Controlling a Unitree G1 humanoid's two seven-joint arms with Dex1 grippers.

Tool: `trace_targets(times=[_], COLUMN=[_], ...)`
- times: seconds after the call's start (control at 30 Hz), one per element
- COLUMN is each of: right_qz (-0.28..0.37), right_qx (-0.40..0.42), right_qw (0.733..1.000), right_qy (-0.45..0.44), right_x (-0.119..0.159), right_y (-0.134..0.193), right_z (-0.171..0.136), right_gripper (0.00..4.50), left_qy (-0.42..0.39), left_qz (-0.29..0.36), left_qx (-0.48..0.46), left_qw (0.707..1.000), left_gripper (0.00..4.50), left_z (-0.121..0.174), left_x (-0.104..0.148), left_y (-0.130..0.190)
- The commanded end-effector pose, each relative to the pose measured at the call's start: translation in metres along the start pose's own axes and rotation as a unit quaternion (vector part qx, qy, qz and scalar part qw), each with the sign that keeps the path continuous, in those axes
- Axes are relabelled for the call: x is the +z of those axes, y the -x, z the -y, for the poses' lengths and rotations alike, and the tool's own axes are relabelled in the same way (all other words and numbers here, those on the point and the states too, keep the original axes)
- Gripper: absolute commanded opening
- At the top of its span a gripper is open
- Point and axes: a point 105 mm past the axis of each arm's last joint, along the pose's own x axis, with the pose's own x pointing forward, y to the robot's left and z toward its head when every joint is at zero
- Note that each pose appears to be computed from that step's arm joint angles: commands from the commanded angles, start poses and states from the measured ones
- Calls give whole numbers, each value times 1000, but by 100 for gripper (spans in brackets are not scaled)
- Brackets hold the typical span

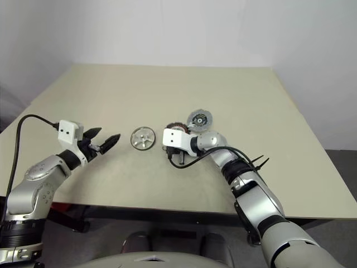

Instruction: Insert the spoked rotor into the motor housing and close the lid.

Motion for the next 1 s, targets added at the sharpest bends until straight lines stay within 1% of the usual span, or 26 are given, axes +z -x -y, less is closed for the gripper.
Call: trace_targets(times=[0.03,0.2,0.33,0.47,0.57,0.67,0.87,1.0], right_qz=[6,4,11,47,50,39,-6,-11], right_qx=[14,7,-5,-22,-40,-39,-14,-5], right_qw=[1000,1000,999,998,996,997,998,998], right_qy=[15,21,36,43,54,50,53,57], right_x=[9,10,14,34,43,39,13,10], right_y=[-1,4,15,39,49,49,48,48], right_z=[-1,3,10,25,36,38,33,32], right_gripper=[43,43,43,43,43,43,43,43], left_qy=[-18,-18,-18,-15,-13,-13,-13,-10], left_qz=[25,25,27,26,25,26,29,29], left_qx=[6,10,10,9,6,4,3,7], left_qw=[1000,999,999,1000,1000,1000,999,1000], left_gripper=[450,450,450,450,450,450,450,450], left_z=[-3,-5,-4,-3,-2,-2,-2,-1], left_x=[16,16,16,15,13,14,15,12], left_y=[4,6,5,4,2,0,-3,-1])
